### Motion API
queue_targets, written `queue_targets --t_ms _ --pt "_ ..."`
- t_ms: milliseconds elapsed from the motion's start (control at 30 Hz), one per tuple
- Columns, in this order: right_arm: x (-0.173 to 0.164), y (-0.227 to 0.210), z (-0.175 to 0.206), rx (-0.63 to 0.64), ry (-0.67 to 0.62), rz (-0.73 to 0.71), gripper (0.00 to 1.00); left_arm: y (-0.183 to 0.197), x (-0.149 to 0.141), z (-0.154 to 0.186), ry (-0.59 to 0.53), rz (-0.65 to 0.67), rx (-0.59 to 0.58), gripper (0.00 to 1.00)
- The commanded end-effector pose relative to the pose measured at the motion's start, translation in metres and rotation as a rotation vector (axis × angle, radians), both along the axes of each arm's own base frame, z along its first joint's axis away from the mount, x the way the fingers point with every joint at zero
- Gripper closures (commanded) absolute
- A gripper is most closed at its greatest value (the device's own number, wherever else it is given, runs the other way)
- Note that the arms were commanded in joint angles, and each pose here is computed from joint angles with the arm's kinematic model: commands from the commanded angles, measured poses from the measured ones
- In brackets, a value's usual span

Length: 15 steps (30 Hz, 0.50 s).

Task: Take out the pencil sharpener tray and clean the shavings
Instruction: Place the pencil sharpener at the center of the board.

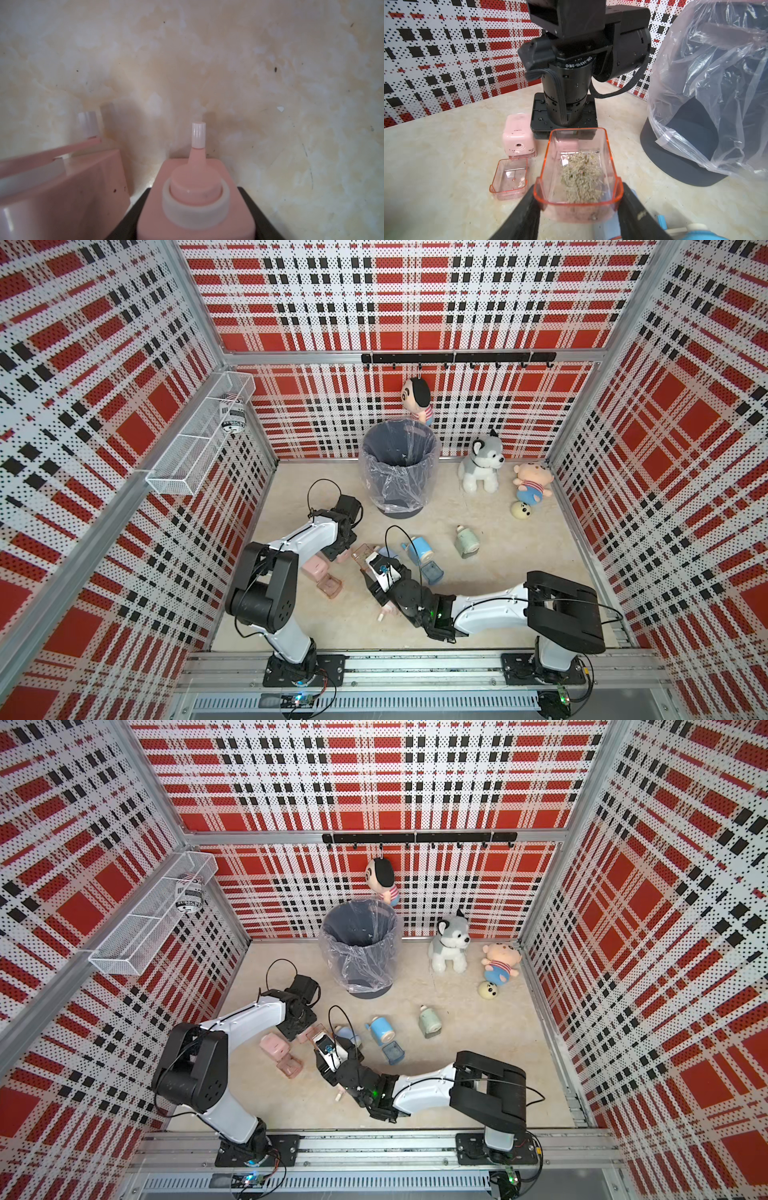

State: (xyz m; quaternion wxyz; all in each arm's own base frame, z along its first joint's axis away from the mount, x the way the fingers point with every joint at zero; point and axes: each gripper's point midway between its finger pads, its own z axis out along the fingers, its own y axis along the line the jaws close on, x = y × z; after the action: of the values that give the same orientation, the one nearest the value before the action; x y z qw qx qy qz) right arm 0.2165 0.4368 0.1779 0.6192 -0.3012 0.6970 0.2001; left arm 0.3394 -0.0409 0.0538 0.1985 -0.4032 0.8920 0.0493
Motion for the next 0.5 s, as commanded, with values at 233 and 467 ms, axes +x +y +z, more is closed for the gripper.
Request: queue_targets --t_ms 233,467 --pt "0.004 -0.005 0.01 0.049 0.052 0.021 0.47 0.001 0.004 -0.003 -0.013 -0.005 0.008 0.37" --pt "0.007 -0.006 0.01 0.053 0.099 0.023 0.47 -0.003 0.008 0.02 -0.078 -0.017 -0.005 0.16"
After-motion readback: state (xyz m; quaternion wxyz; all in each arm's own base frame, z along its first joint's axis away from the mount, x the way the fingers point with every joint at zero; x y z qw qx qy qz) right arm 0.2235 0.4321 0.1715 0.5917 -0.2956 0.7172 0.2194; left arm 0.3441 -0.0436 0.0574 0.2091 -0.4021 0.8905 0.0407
